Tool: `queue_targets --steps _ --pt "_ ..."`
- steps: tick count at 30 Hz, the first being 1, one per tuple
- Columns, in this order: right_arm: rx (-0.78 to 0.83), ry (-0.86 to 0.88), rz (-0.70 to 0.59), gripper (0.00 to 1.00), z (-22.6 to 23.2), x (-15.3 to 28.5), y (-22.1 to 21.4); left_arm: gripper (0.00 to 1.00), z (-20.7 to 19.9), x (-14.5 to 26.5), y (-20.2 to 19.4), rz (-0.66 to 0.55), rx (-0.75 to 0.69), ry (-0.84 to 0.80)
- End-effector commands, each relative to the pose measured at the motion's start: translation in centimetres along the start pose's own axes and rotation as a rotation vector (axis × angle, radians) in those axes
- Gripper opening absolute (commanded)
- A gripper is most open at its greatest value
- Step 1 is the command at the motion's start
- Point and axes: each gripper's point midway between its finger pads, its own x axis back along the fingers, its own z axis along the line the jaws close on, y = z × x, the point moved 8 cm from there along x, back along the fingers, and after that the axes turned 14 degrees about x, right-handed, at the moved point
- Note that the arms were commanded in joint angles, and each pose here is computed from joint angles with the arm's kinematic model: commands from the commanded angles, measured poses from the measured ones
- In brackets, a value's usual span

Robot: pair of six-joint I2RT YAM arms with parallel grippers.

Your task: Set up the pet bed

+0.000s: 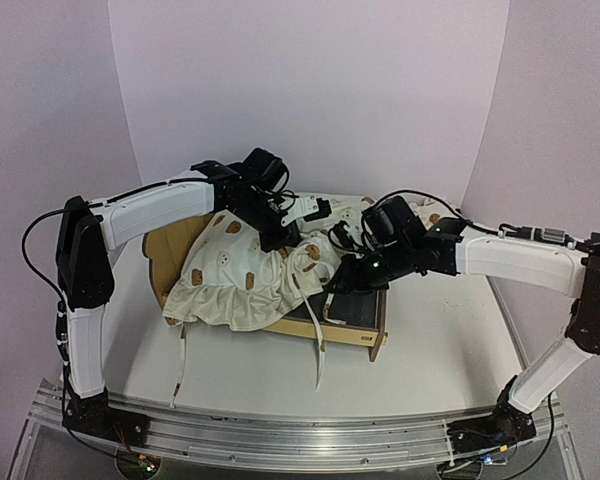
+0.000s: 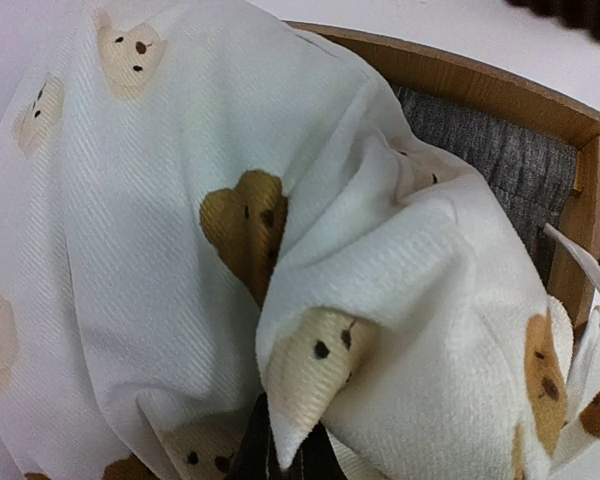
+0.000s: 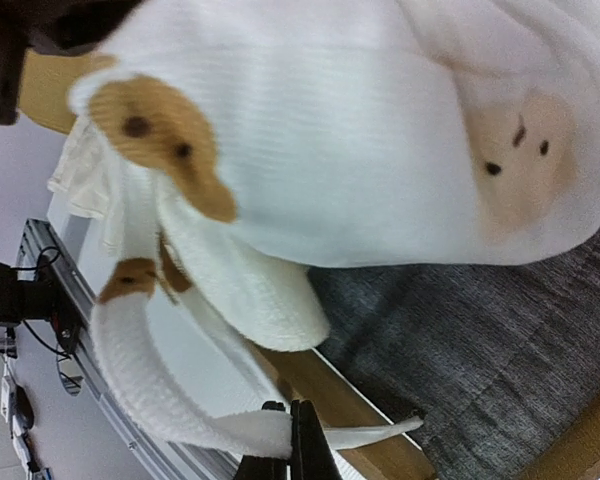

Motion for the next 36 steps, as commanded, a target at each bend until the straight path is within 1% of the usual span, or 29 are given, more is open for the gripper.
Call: queue_targets --steps 1,7,10,13,17,22,25,27,29,31,32,36 --pt "-0.057 -0.123 0.044 0.00 -2.0 -1.7 -1.5 0.00 0.9 2.9 0.5 -0.025 0.010 0.048" --pt "-0.060 -0.229 0.073 0.00 -3.6 -2.7 -2.8 0.00 0.5 2.1 -0.4 -0.003 0.027 0.017" --pt "-0.039 -0.272 0.082 0.00 -4.2 -2.9 -2.8 0.00 0.4 1.7 -0.6 0.003 0.034 0.009" --pt "-0.001 -0.283 0.120 0.00 -4.5 -3.1 -2.8 0.00 0.3 1.5 -0.6 0.002 0.037 0.002" --pt "0.030 -0.240 0.192 0.00 -4.3 -4.0 -3.2 0.00 0.4 1.3 -0.7 0.007 0.040 -0.001" --pt "0.038 -0.056 0.236 0.00 -2.6 -4.8 -3.3 0.00 0.2 1.1 -1.1 0.019 0.048 -0.008" --pt "0.012 0.002 0.266 0.01 -2.2 -4.9 -3.8 0.00 0.0 0.8 -1.8 0.040 0.052 -0.015" --pt "-0.010 0.005 0.268 0.09 -2.0 -4.2 -3.8 0.00 -0.3 0.5 -2.4 0.055 0.055 -0.022" --pt "-0.020 -0.008 0.250 0.22 -1.8 -3.2 -3.6 0.00 -0.6 0.2 -2.9 0.069 0.056 -0.031" --pt "-0.016 -0.042 0.208 0.32 -1.6 -1.6 -2.9 0.00 -1.3 -0.2 -3.2 0.083 0.052 -0.045" --pt "-0.013 -0.061 0.192 0.36 -1.5 -0.9 -2.7 0.00 -1.7 -0.5 -3.4 0.090 0.050 -0.055" --pt "0.000 -0.106 0.155 0.47 -1.2 1.5 -2.1 0.00 -3.5 -1.5 -3.7 0.115 0.032 -0.097"
